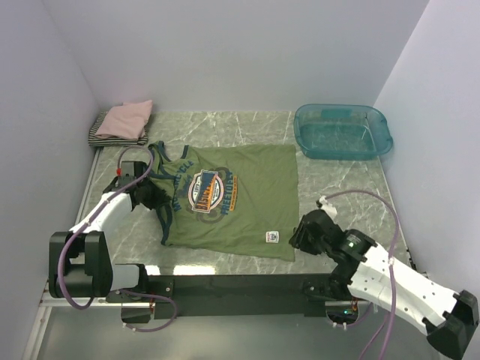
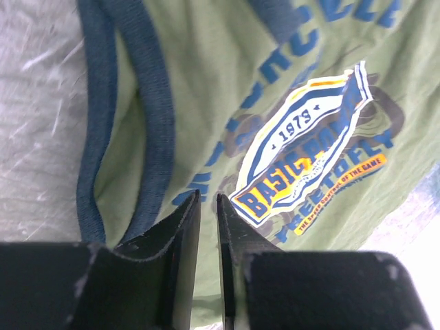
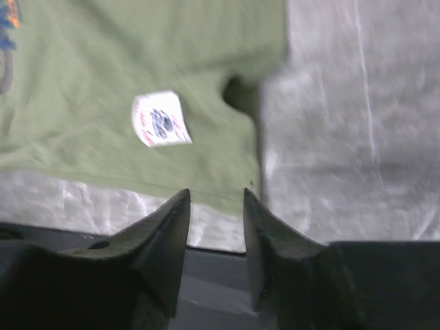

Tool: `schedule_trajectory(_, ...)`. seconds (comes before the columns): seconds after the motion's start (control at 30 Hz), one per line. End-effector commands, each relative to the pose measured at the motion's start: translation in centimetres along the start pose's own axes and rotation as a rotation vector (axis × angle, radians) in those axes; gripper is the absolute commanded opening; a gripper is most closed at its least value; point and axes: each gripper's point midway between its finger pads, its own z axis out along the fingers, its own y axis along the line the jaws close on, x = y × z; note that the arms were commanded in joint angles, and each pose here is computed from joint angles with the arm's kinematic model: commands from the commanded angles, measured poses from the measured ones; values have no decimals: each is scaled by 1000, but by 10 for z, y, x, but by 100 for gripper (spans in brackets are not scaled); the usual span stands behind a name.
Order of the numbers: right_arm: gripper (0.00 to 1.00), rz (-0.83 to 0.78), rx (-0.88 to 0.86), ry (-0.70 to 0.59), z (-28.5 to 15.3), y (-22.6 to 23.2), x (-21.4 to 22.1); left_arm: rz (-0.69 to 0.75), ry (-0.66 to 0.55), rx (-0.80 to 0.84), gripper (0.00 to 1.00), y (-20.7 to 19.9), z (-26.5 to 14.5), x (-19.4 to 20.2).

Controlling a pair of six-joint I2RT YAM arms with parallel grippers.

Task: Fold and stack the tank tops
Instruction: Flatten the tank top out

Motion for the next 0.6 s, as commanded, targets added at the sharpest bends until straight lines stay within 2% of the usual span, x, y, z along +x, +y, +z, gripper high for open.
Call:
schedule_trajectory(0.0,38,-15,32,-104,4,15,-30,83,-24,53,22,-17,-14,-10)
schedule_trajectory(0.1,38,-38,168,-98,17,12,-39,87,-17,59,21,-18,-16,-8)
schedule_trajectory(0.2,38,-54,222,-124,22,13,-50,107,10,75,21,-22,-15,3)
schedule_trajectory(0.37,39,-39,172,-102,33,18,-41,117,36,88,20,-24,-14,10)
schedule_trajectory(0.57,36,-24,200,-20,42,7,-19,121,55,94,18,-30,-12,17)
